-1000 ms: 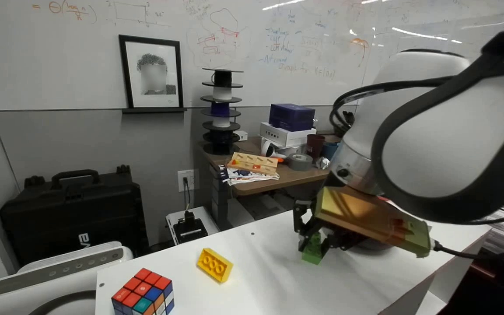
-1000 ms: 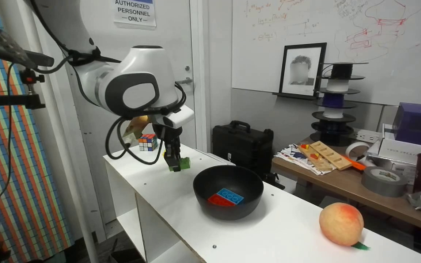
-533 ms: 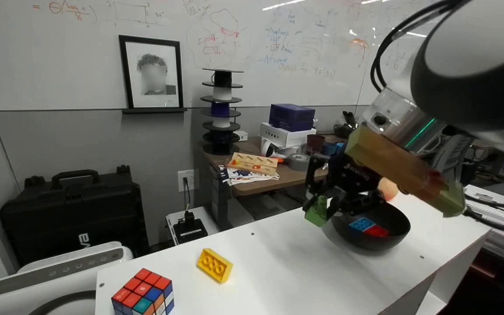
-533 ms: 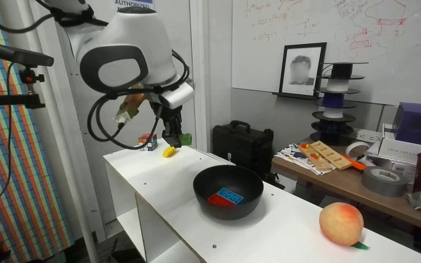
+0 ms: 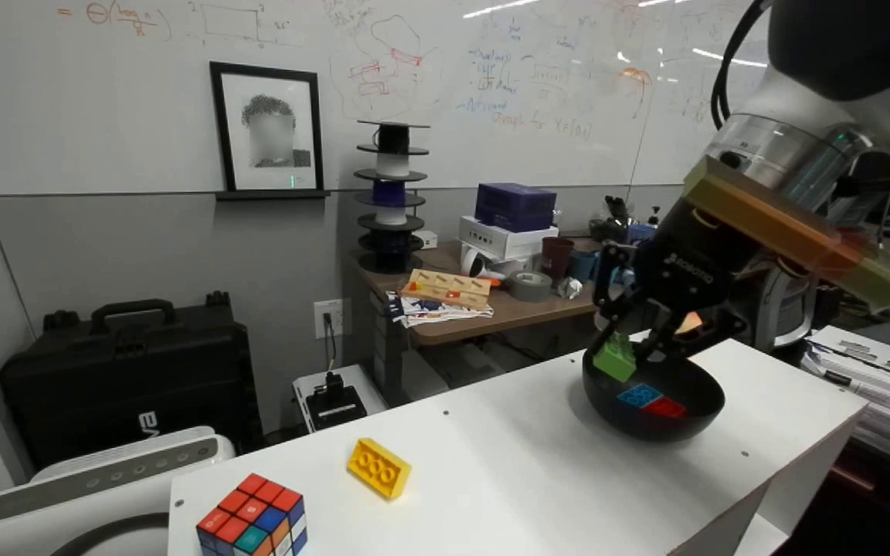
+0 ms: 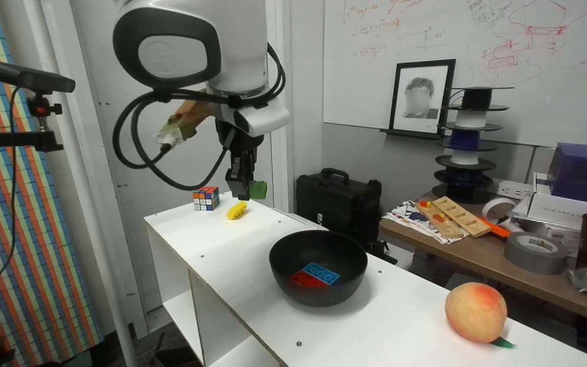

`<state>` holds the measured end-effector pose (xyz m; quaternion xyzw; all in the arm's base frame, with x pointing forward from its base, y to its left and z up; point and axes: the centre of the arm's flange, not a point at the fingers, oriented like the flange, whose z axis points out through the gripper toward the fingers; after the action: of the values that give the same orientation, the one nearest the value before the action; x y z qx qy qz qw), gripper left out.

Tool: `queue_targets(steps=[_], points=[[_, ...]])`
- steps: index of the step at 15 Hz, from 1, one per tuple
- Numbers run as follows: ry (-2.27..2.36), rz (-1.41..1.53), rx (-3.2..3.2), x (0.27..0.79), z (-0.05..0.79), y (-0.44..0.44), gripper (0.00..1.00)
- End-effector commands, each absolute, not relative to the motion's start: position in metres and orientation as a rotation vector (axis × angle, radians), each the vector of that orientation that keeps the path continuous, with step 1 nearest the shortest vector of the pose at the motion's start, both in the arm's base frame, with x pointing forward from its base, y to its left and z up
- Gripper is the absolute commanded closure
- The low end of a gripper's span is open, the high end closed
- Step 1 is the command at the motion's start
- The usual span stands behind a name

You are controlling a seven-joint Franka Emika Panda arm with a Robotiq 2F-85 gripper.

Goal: Put the Legos in the bowl

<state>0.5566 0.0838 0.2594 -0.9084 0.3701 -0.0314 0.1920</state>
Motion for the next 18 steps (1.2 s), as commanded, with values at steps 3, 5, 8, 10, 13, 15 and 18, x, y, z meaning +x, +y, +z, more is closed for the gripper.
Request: queue_targets(steps=[3, 5, 8, 10, 13, 15, 18], points=[[1.227, -0.009, -2.545, 0.55, 0.254, 0.033, 0.86], [1.314, -0.049, -2.539, 0.551, 0.251, 0.017, 0.86], [1.429, -0.083, -2.545, 0.552, 0.248, 0.006, 0.86], [1.493, -0.11, -2.555, 0.552, 0.248, 0.005, 0.86], [1.549, -0.178, -2.567, 0.557, 0.242, 0.003, 0.86], [1.573, -0.213, -2.57, 0.569, 0.234, 0.008, 0.76], [1.599, -0.28, -2.58, 0.574, 0.233, 0.017, 0.33]])
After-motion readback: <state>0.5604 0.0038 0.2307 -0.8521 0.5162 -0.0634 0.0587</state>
